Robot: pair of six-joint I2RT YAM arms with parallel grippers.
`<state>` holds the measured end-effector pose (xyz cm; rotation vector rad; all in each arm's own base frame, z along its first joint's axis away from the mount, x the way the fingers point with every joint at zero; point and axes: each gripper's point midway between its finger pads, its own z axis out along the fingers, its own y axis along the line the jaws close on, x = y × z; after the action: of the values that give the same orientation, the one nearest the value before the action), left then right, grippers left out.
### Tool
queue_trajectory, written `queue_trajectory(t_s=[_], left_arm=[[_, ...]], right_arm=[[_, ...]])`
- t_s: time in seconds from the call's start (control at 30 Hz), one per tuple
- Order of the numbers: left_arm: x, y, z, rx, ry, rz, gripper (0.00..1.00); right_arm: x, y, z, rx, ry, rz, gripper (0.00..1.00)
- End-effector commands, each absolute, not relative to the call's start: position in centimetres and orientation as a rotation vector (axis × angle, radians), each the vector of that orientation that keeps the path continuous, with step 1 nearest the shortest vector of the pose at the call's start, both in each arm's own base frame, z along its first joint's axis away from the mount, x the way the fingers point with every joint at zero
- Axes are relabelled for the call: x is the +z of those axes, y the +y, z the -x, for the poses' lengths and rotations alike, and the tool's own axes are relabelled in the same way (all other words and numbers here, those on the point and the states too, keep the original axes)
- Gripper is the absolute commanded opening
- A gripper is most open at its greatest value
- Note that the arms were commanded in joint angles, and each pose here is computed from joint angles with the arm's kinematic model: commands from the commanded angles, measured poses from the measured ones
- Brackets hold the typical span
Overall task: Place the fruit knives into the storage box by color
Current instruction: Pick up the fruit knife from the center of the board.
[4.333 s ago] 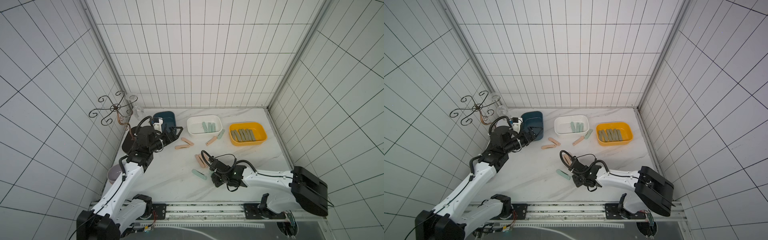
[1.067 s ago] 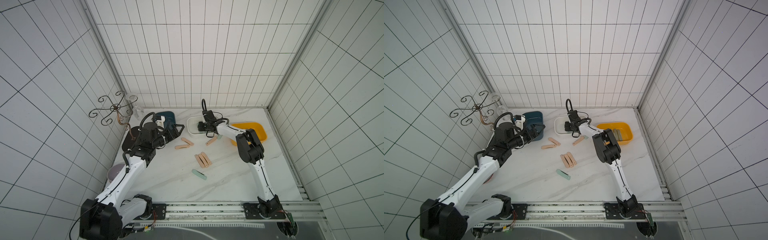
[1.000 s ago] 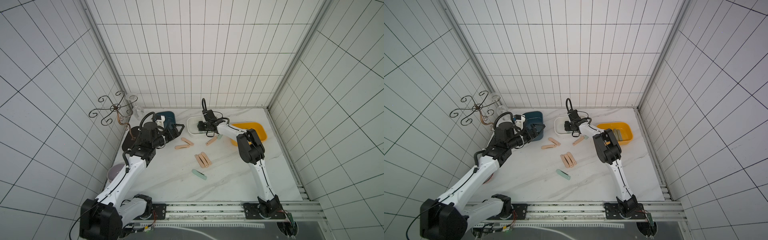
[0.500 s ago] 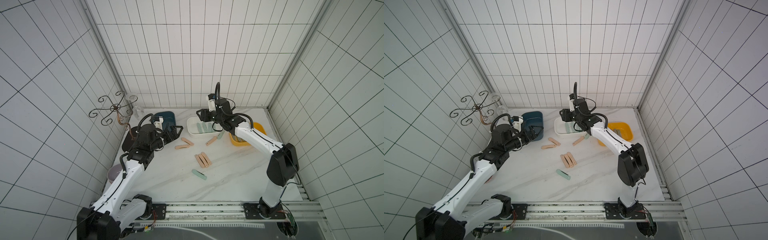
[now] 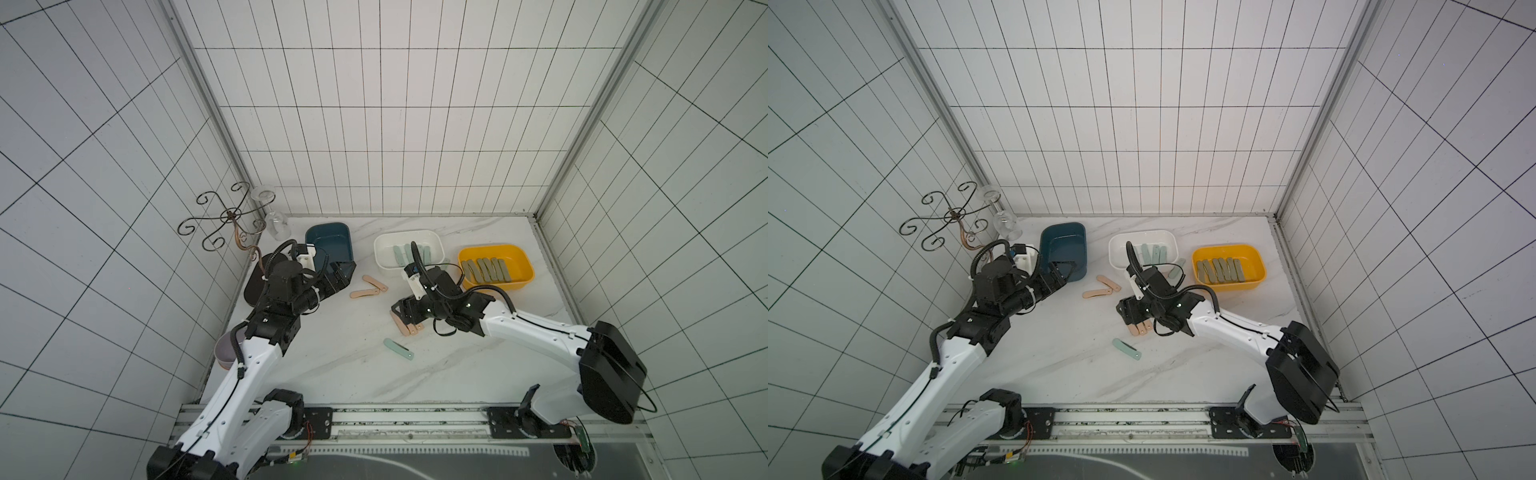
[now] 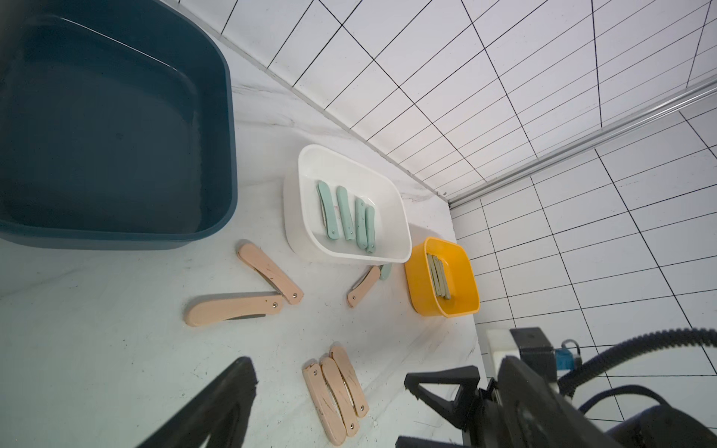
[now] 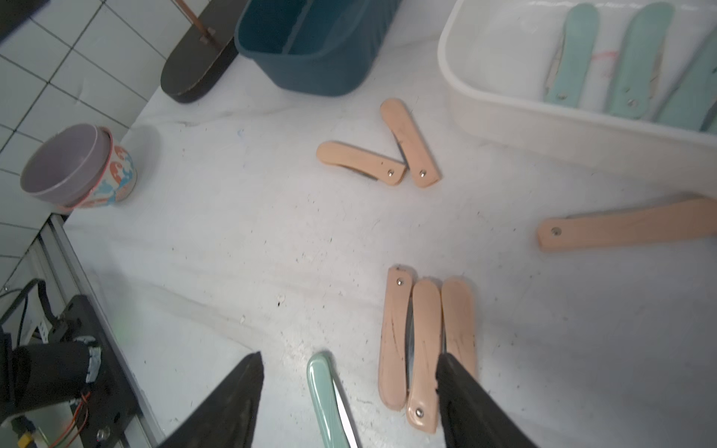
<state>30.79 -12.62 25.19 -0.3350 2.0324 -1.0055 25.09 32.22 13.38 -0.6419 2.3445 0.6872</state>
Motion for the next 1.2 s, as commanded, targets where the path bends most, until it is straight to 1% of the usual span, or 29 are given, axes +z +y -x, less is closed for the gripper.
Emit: queue_trajectory(t_s=[0.0, 0.2, 0.4, 0.67, 0.93, 1.1, 1.17], left_arm=[[24.9, -12.3, -30.4, -0.988, 2.030, 0.330, 0.97], [25.1, -12.1, -30.1, -0.978, 2.026, 0.317, 0.97], [25.0, -12.1, -30.1, -0.985, 2.029, 0.314, 0.97], [25.2, -12.2, -30.1, -0.992, 2.024, 0.317, 0.97], [25.2, -12.3, -30.3, -0.999, 2.024, 0.319, 0.97], [25.1, -12.3, -30.5, -0.996, 2.027, 0.318, 0.97], [25.1, -12.3, -30.5, -0.995, 2.025, 0.318, 0.97]], right_arm=[[9.9, 30.5, -22.1, 0.636, 2.435, 0.653, 0.73], [7.2, 29.7, -19.4, 0.615, 2.502, 0.676, 0.73], [5.9, 30.0, -17.8, 0.628, 2.531, 0.703, 0.73], [3.2, 30.4, -15.7, 0.585, 2.572, 0.804, 0.72], [1.2, 31.3, -15.0, 0.432, 2.566, 0.945, 0.64], [0.7, 32.6, -14.5, 0.376, 2.545, 1.021, 0.51], [0.7, 33.0, -14.5, 0.358, 2.536, 1.032, 0.49]])
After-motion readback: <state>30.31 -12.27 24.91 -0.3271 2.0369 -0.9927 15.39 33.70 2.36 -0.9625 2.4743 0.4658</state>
